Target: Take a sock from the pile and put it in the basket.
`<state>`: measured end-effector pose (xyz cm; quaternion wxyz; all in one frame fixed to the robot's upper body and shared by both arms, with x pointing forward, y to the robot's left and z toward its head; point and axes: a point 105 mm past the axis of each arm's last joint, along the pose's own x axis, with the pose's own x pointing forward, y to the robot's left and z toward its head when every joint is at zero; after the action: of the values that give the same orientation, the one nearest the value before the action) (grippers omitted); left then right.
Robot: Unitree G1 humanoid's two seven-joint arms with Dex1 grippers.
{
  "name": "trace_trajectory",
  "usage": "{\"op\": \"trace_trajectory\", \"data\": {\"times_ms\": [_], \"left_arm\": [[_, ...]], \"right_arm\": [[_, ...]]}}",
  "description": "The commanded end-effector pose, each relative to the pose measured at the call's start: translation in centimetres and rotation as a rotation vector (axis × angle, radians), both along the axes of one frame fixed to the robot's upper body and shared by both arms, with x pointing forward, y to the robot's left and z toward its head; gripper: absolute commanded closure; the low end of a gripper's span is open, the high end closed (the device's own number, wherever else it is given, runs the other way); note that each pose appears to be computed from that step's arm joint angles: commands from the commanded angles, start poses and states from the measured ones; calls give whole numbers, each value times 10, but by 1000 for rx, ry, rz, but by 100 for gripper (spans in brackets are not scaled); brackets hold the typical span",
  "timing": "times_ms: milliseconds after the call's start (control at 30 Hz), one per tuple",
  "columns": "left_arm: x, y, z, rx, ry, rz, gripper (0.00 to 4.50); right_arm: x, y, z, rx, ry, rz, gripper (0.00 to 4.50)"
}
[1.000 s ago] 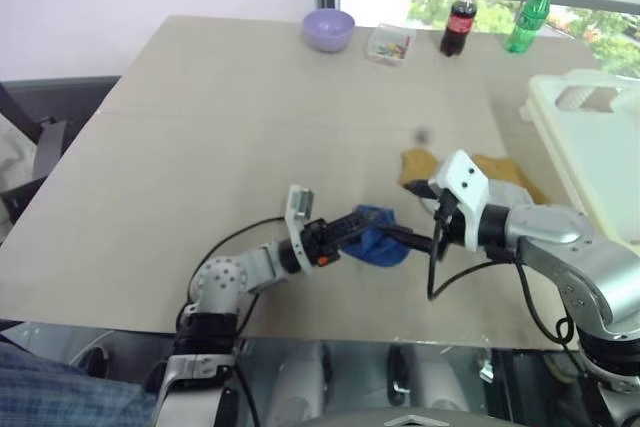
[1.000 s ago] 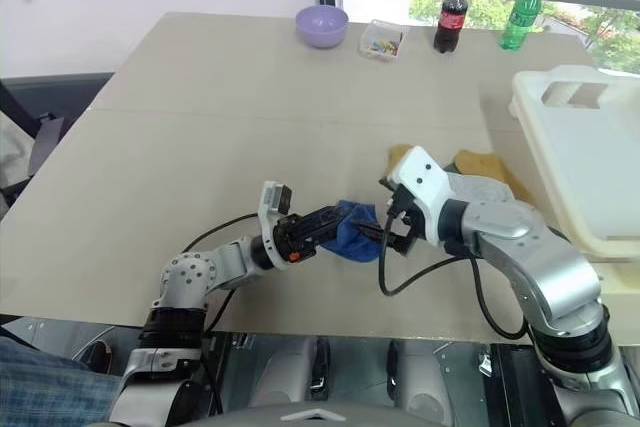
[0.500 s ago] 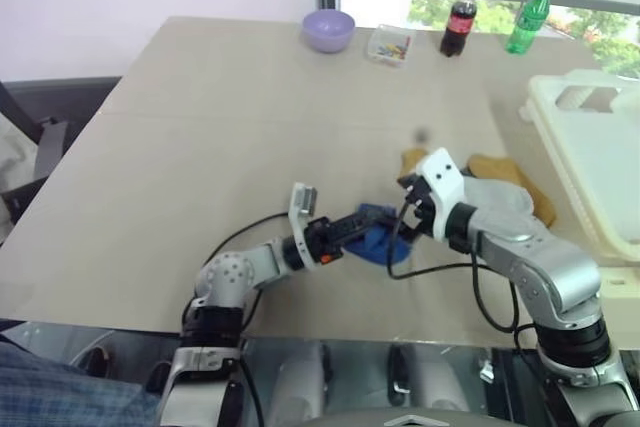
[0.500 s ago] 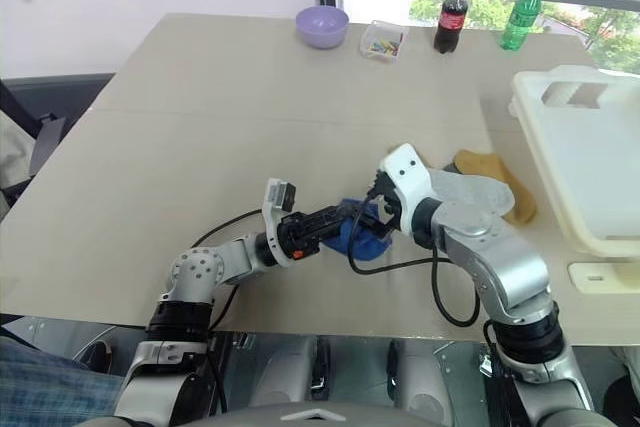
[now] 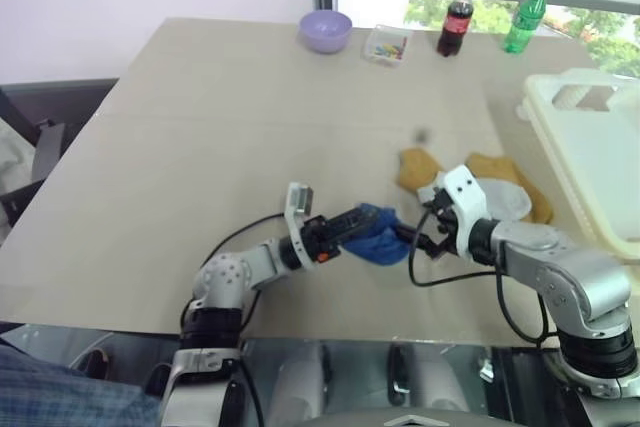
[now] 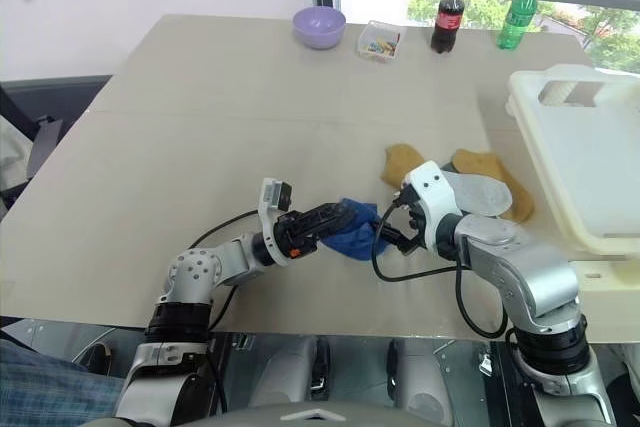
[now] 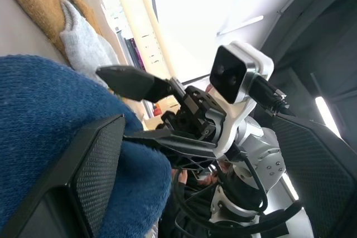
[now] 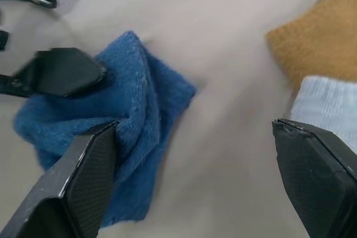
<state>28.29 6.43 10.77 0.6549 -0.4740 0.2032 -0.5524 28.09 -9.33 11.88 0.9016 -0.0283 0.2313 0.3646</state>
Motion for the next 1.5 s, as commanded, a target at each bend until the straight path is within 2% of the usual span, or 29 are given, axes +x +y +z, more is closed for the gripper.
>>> {"op": "trace_trajectory", "data": {"times_ms": [33, 267, 300, 367, 600, 667, 833, 900, 1067, 1200, 1267, 1367, 1500], "left_arm": [[2, 5, -6, -5, 23, 24, 0], [2, 5, -6, -1, 18, 22, 0], [2, 4, -5, -1, 18, 21, 0], [2, 5, -4, -4, 17, 23, 0], [4, 14, -3, 8, -13, 45, 0], [9, 21, -1, 57, -84, 94, 0], [31, 40, -4, 326, -426, 324, 0], [28, 41, -7, 397, -549, 316, 0], [14, 28, -19, 597, -920, 193, 0], [13, 8, -17, 630, -1140, 162, 0], [17, -1, -13, 626, -1208, 183, 0], [26, -10, -6, 587, -1226, 249, 0], [30, -25, 3, 530, -1265, 269, 0]], "right_arm": [[-9, 7, 7, 76, 29, 17, 8], [-15, 28, -11, 274, 205, -37, 8], [-15, 30, -13, 292, 222, -40, 30], [-18, 33, -19, 307, 251, -42, 93], [-17, 32, -25, 320, 278, -59, 442], [-15, 27, -24, 324, 274, -79, 447], [-1, 2, -19, 278, 187, -164, 447], [6, -10, -13, 247, 144, -196, 447], [25, -27, 19, 238, 16, -225, 447], [25, -17, 44, 294, -18, -172, 447], [19, -14, 42, 250, 14, -148, 447], [14, -20, 37, 160, 58, -176, 447], [8, -37, 58, 177, -1, -142, 447]]}}
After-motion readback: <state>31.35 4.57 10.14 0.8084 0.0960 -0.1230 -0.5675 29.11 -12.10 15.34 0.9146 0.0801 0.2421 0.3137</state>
